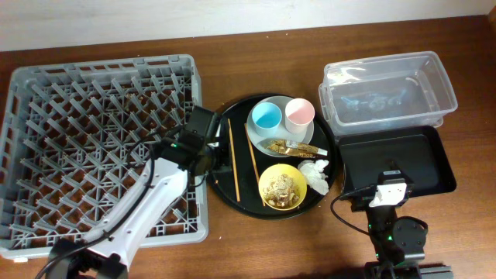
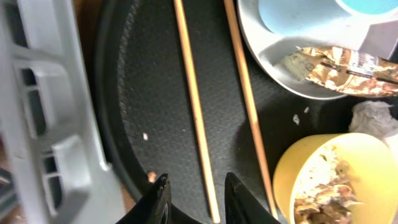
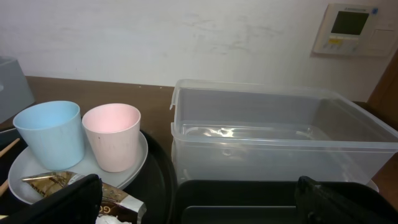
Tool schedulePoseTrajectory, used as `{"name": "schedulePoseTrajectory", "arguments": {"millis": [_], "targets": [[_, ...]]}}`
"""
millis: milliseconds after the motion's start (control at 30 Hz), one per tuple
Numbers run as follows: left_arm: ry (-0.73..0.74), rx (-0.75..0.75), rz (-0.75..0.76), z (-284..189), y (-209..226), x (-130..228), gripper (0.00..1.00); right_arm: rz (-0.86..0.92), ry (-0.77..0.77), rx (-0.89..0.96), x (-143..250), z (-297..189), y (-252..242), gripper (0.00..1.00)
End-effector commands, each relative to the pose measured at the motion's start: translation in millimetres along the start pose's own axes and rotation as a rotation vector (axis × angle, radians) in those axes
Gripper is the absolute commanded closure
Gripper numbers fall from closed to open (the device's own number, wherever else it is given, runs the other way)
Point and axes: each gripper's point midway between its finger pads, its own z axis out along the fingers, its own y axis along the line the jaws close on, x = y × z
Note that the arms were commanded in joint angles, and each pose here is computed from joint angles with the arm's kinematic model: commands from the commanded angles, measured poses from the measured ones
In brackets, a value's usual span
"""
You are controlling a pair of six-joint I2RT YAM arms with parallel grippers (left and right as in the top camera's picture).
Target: Sort waste into correct bins and load items into the dishwasher rack
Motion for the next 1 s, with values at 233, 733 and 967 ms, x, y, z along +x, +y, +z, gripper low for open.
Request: {"name": "schedulePoseTrajectory", "arguments": {"millis": [233, 733, 967], "targets": [[-0.055, -0.163, -0.03, 32.1, -14.7, 5.2, 0.73, 0.011, 0.005, 0.013, 2.8, 0.1, -2.4, 0.01], [0.025, -0.224, -0.028, 89.3, -2.2, 21.7, 0.73, 0.011, 0.005, 0.013, 2.8, 0.1, -2.4, 0.01], [0.043, -0.235, -0.026, 98.9, 0.7, 26.3, 0.85, 0.012, 0.004, 0.013, 2.7, 0.1, -2.4, 0.01]]}}
